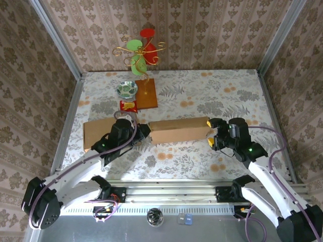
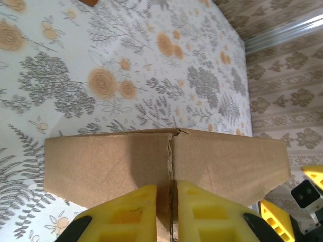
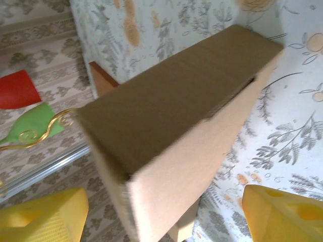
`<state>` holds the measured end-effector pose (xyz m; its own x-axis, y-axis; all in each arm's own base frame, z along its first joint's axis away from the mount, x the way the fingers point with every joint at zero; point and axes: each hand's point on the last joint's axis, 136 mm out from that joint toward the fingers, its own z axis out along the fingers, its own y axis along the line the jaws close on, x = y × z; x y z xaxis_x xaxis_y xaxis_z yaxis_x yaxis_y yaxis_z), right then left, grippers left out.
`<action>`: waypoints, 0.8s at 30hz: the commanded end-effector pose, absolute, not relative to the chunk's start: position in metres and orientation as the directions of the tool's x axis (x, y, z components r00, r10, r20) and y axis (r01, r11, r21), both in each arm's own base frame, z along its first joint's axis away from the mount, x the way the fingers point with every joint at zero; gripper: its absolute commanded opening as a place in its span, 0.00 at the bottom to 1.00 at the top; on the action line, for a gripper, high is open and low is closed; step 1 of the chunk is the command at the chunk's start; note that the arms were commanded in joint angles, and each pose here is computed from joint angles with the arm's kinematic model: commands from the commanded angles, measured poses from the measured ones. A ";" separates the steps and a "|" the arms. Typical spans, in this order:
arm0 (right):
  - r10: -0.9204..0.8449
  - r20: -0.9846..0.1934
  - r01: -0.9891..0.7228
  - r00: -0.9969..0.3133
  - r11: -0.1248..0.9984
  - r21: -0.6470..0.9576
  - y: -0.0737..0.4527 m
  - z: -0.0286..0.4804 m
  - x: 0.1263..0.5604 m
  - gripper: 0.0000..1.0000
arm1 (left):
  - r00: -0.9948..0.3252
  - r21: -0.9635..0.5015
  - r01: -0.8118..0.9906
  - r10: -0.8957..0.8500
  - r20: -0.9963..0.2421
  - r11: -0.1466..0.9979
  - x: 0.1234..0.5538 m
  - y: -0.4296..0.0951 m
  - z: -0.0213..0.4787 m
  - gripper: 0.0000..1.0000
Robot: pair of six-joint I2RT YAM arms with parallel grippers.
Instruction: Fold the paper box
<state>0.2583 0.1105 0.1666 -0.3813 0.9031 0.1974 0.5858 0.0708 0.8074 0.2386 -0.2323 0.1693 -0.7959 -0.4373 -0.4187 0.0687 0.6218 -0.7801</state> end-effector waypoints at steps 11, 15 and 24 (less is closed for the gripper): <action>0.888 0.204 0.663 -0.413 0.139 0.736 0.104 0.153 0.213 0.80 | -0.807 -0.696 0.030 -0.394 -0.441 0.717 0.196 -0.220 0.076 0.14; 0.883 0.201 0.671 -0.425 0.158 0.724 0.104 0.146 0.208 0.79 | -0.812 -0.690 0.021 -0.390 -0.434 0.724 0.197 -0.223 0.065 0.14; 0.874 0.015 0.617 -0.485 0.330 0.714 0.084 0.167 0.206 1.00 | -0.789 -0.658 0.104 -0.341 -0.511 0.746 0.213 -0.238 0.111 0.22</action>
<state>0.2069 0.0950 0.1513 -0.4410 0.8880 0.1300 0.6584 0.2217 0.7193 0.2001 -0.2310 0.0720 -0.8285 -0.3524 -0.4352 0.0335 0.7446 -0.6667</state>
